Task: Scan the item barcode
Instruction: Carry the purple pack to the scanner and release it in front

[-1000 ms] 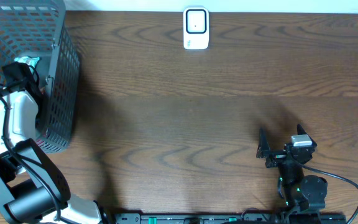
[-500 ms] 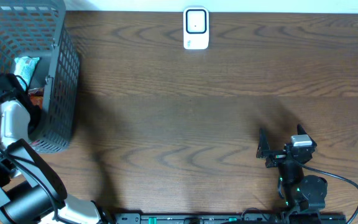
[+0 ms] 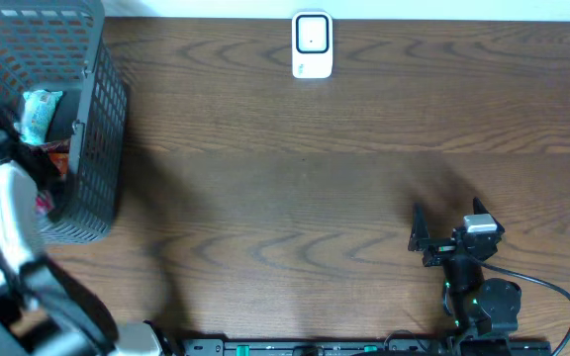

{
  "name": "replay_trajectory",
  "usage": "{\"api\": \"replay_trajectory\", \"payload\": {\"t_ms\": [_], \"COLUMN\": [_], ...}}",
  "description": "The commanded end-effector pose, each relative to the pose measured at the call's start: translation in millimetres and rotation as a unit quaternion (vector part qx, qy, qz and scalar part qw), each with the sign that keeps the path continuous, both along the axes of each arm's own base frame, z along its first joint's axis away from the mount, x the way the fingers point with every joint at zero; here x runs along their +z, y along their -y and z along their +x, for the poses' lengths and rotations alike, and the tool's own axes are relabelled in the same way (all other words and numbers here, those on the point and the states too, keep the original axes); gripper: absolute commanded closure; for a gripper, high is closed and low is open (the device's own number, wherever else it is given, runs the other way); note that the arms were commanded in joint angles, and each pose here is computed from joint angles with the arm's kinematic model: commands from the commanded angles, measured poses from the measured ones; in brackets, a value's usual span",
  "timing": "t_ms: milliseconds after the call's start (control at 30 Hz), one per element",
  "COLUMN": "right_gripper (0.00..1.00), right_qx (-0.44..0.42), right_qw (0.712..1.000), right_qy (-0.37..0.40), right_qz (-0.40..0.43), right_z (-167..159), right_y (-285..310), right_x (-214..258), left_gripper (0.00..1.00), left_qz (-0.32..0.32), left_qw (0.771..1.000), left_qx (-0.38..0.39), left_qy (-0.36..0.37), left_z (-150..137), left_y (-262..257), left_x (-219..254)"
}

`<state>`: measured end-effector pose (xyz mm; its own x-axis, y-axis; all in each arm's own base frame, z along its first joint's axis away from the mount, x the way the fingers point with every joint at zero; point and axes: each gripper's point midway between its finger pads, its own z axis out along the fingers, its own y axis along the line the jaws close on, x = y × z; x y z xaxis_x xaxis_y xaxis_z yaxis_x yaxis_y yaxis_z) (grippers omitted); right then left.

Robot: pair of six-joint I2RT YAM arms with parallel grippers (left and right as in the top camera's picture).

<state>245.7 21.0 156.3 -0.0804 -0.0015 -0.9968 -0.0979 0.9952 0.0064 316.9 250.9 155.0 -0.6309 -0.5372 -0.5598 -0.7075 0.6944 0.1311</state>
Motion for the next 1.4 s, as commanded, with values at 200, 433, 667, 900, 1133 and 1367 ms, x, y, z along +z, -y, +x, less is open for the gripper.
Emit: {"api": "replay_trajectory", "payload": {"t_ms": [200,433,667,900,1133,1367], "right_gripper": [0.01,0.01,0.01,0.01,0.01,0.01], "right_qx": [-0.008,-0.008,-0.008,-0.008,-0.008,-0.008], "right_qw": [1.0,1.0,1.0,1.0,1.0,1.0], "right_qy": [0.0,0.0,0.0,0.0,0.0,0.0], "right_qz": [-0.006,-0.006,-0.006,-0.006,-0.006,-0.006], "right_z": [0,0,0,0,0,0], "right_y": [3,3,3,3,3,3], "right_x": [-1,-1,-1,-1,-1,-1], "left_gripper": [0.93,0.92,0.93,0.93,0.93,0.93], "left_qz": [0.075,-0.054,-0.176,-0.272,-0.305,-0.308], "left_qw": [0.912,0.809,0.769,0.75,0.805,0.857], "left_qx": [-0.052,-0.138,-0.27,-0.393,-0.399,-0.358], "left_qy": [0.399,0.569,0.552,0.457,0.317,0.206], "left_z": [16,7,34,63,83,89], "left_y": [42,125,246,374,459,517], "left_x": [251,335,334,283,180,76]}}
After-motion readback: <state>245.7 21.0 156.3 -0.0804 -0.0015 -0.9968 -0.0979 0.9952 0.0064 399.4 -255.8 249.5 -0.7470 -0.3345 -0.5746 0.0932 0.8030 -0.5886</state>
